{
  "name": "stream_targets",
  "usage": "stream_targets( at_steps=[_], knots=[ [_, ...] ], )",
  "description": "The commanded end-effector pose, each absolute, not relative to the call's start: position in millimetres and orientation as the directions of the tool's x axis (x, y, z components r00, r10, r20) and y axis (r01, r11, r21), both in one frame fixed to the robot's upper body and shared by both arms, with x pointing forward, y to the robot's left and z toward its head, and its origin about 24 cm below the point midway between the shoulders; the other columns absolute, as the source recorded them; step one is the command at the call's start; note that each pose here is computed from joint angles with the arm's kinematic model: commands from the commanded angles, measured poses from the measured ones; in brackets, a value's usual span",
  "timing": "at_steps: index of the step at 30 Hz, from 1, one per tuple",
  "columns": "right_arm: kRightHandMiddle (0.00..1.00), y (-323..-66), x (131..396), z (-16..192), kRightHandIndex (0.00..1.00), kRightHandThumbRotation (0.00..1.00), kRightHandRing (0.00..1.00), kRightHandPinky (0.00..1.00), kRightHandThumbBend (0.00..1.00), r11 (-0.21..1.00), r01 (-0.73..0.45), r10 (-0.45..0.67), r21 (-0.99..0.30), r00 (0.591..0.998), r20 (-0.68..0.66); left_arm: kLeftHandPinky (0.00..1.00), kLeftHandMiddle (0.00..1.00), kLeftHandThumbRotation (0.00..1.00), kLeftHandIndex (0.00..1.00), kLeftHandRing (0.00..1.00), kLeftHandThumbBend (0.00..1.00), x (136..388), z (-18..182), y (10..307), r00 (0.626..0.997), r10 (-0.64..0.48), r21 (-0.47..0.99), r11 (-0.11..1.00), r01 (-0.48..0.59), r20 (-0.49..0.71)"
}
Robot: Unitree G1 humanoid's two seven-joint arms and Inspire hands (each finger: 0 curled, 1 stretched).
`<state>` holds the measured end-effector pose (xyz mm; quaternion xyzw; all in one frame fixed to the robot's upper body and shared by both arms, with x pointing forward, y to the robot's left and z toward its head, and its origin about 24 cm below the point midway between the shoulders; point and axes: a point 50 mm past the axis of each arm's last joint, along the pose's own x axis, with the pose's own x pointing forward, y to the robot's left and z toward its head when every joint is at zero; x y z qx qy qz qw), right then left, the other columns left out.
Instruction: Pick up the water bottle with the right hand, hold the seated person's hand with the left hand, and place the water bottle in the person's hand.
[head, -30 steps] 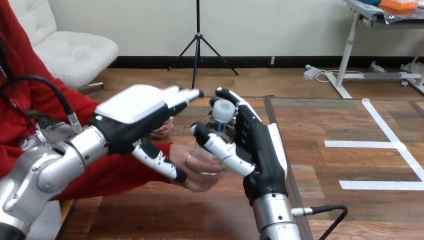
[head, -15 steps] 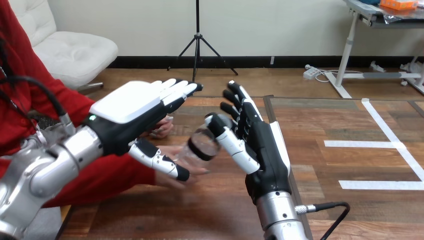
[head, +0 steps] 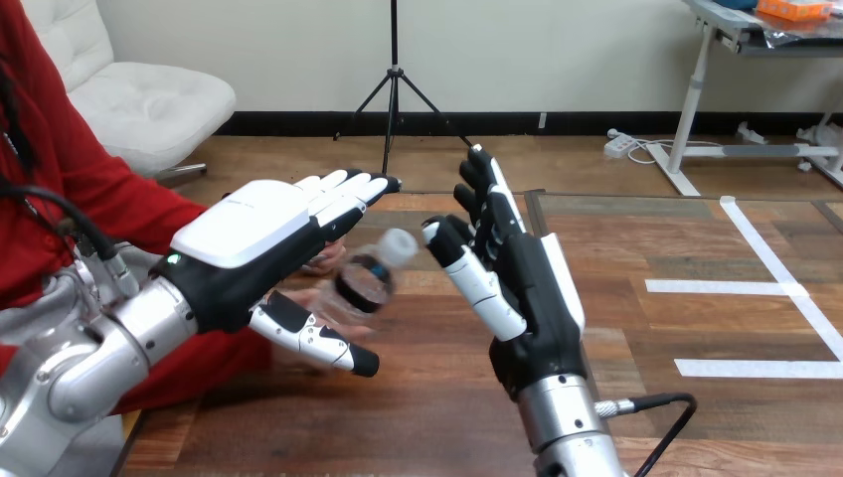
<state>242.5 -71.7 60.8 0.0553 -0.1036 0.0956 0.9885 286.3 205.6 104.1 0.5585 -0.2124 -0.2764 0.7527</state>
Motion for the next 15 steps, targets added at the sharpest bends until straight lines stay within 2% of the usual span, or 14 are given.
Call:
stream_targets(
  at_steps=[1, 15],
  knots=[
    [1.00, -72, 252, 80, 1.00, 0.72, 0.99, 0.94, 1.00, 0.975, -0.191, 0.149, 0.111, 0.940, 0.309, 0.97, 1.00, 0.57, 1.00, 1.00, 1.00, 291, 119, 212, 0.775, -0.621, 0.948, 0.304, 0.096, 0.120],
    [1.00, -83, 252, 74, 1.00, 0.76, 1.00, 0.94, 1.00, 0.978, -0.180, 0.142, 0.101, 0.942, 0.306, 0.97, 1.00, 0.60, 1.00, 1.00, 1.00, 287, 114, 212, 0.777, -0.608, 0.927, 0.363, 0.090, 0.162]
  ],
)
